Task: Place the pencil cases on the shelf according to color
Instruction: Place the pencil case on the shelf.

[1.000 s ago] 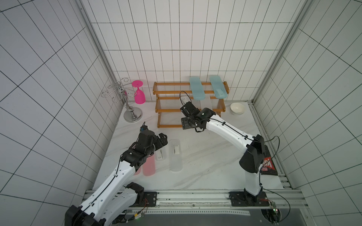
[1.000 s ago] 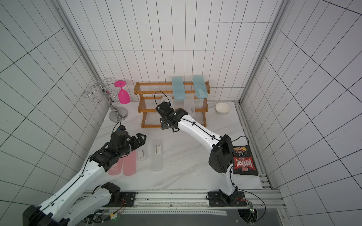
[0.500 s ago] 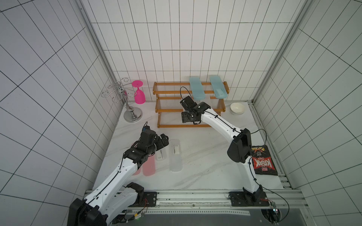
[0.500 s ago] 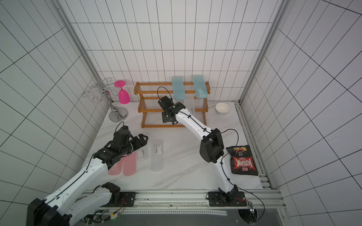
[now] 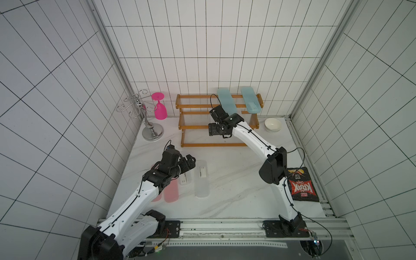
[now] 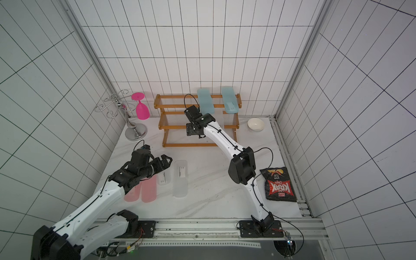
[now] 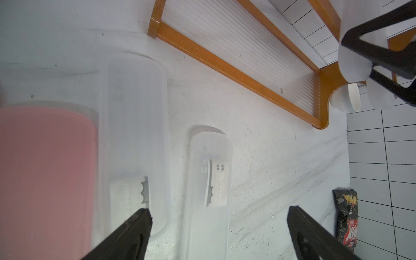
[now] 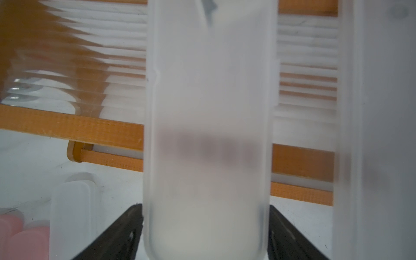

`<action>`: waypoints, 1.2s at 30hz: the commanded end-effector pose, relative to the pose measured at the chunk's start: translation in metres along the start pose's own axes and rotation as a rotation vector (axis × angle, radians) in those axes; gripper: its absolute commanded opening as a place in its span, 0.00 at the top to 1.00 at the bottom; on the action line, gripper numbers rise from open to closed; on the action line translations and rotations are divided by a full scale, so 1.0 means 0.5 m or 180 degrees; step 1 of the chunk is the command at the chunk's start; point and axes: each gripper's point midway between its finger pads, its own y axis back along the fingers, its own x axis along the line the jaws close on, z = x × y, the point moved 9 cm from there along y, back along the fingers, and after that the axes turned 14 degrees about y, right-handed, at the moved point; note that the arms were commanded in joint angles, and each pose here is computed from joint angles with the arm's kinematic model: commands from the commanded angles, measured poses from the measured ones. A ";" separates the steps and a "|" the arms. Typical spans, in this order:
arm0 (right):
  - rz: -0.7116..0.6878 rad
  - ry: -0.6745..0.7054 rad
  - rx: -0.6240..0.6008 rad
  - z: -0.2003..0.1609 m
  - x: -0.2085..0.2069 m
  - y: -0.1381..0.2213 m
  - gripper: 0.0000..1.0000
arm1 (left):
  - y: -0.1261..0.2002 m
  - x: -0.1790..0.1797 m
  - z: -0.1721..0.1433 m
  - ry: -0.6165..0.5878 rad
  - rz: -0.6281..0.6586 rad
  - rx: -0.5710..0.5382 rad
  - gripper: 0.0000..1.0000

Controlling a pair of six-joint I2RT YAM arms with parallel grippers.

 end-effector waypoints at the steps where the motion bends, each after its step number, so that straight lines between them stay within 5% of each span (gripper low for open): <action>1: 0.0026 -0.0037 -0.0004 0.008 -0.002 0.007 0.03 | 0.003 -0.006 0.000 -0.0002 -0.0033 0.0079 0.02; 22: -0.0158 0.0045 0.0029 -0.091 0.011 0.152 0.01 | 0.057 0.036 -0.029 0.0084 0.0068 0.0088 0.02; 36: 0.0329 -0.0102 -0.0241 -0.277 0.043 0.238 0.01 | 0.029 0.047 -0.070 0.0081 0.0322 0.0200 0.02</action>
